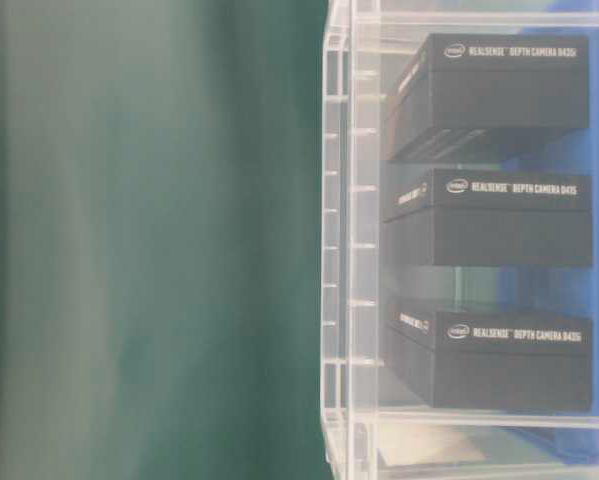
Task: Take out the box from the case.
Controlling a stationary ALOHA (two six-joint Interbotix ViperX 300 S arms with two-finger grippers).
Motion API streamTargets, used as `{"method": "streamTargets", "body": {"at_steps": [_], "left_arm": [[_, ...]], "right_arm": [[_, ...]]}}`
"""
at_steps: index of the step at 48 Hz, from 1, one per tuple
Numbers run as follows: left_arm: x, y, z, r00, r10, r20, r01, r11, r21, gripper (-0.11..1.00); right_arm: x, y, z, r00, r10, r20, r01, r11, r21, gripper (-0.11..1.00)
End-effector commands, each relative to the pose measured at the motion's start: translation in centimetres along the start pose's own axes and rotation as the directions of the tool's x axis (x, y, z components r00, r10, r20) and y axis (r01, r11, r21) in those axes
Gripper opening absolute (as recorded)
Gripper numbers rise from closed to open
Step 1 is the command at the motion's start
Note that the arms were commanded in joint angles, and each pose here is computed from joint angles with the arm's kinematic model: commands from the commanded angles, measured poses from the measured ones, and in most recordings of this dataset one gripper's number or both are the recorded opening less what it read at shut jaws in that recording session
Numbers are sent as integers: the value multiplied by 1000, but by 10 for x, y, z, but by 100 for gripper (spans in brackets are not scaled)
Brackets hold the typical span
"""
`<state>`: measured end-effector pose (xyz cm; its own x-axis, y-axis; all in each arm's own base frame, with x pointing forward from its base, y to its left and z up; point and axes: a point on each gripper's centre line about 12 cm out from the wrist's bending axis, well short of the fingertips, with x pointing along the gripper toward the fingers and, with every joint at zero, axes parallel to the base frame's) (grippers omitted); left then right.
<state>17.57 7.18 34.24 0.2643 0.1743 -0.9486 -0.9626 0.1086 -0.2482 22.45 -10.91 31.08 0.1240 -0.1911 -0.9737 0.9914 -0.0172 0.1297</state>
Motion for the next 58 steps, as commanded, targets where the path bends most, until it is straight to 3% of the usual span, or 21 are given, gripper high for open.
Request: {"method": "streamTargets", "body": {"at_steps": [1, 16, 27, 58], "left_arm": [[-8, -4, 3, 1000, -24, 13, 24, 1000, 0, 93], [-8, -2, 2, 1000, -28, 12, 28, 1000, -1, 93], [-8, -2, 2, 1000, -28, 12, 28, 1000, -1, 93], [-9, -2, 2, 999, -29, 13, 29, 1000, 4, 93]], "right_arm": [[-7, 15, 4, 1000, 27, 9, -27, 1000, -6, 95], [1, 71, 13, 998, 58, 12, -58, 998, -18, 95], [13, 106, 6, 997, 81, 9, -80, 997, -16, 95], [26, 191, -2, 988, 155, 7, -155, 988, -16, 95]]}}
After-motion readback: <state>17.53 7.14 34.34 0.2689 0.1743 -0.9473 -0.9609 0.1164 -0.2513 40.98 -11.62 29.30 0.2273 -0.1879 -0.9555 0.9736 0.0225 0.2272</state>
